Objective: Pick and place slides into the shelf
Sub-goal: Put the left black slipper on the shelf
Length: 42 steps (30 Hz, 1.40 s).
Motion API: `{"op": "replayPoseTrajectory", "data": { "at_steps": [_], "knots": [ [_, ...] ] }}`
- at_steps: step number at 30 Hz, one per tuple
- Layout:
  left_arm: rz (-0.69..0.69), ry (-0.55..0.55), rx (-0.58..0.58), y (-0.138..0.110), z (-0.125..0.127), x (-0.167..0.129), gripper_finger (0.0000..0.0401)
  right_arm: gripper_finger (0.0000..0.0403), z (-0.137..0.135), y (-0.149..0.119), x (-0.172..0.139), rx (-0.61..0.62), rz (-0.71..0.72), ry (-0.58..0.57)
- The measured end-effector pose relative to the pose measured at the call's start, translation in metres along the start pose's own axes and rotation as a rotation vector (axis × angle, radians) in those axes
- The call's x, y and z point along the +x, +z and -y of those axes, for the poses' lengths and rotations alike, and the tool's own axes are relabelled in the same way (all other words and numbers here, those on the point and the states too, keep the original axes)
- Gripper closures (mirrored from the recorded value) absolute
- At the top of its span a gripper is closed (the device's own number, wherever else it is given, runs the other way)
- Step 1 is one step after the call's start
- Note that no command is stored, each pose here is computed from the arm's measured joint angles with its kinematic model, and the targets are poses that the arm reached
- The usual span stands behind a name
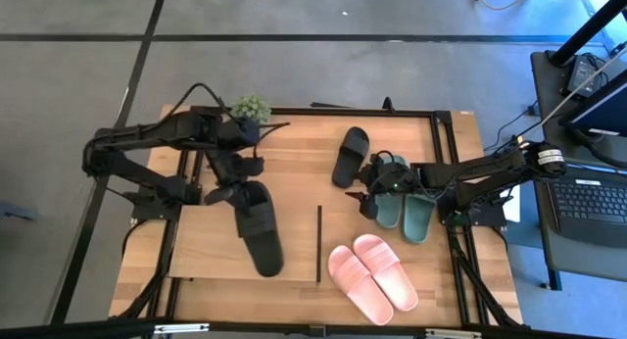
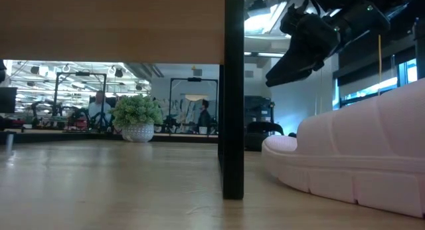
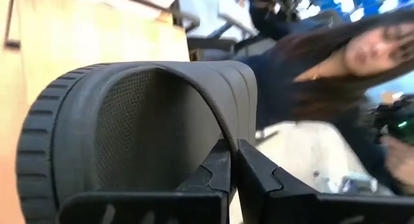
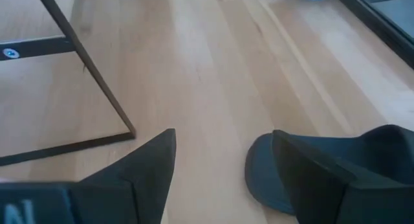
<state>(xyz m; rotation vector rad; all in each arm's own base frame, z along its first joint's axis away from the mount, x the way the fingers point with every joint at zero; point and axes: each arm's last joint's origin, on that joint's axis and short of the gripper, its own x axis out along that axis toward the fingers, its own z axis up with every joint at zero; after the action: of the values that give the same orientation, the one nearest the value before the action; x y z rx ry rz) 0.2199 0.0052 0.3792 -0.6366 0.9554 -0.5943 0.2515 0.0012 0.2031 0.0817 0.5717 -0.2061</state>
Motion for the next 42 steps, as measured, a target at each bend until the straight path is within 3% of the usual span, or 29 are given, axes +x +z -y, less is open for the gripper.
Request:
{"op": "replayPoseTrajectory", "data": {
  "at_steps": [4, 9, 15, 21, 31, 37, 42],
  "knots": [
    [-0.011, -0.113, -0.101, 0.003, -0.010, 0.008, 0.0398, 0.0147, 0.000, 0.000, 0.000, 0.000, -0.001, 0.000],
    [-0.072, -0.102, -0.219, -0.006, -0.017, 0.014, 0.0396, 0.0147, 0.000, 0.000, 0.000, -0.001, -0.003, -0.001],
    [-0.101, -0.110, -0.151, -0.010, -0.018, 0.021, 0.0396, 0.0147, 0.000, 0.000, 0.000, -0.006, -0.004, -0.001],
    [-0.121, -0.061, -0.222, -0.019, -0.038, 0.029, 0.0398, 0.0147, 0.000, -0.001, 0.000, -0.005, -0.007, 0.000],
    [-0.109, -0.189, -0.307, -0.025, -0.058, 0.026, 0.0398, 0.0147, 0.000, -0.002, 0.000, -0.006, -0.019, -0.001],
    [-0.142, -0.183, -0.358, -0.034, -0.066, 0.031, 0.0397, 0.0147, 0.000, -0.002, 0.000, -0.006, -0.019, -0.001],
    [-0.174, -0.140, -0.329, -0.040, -0.067, 0.031, 0.0397, 0.0147, 0.000, -0.002, 0.000, -0.004, -0.019, -0.001]
  ]
}}
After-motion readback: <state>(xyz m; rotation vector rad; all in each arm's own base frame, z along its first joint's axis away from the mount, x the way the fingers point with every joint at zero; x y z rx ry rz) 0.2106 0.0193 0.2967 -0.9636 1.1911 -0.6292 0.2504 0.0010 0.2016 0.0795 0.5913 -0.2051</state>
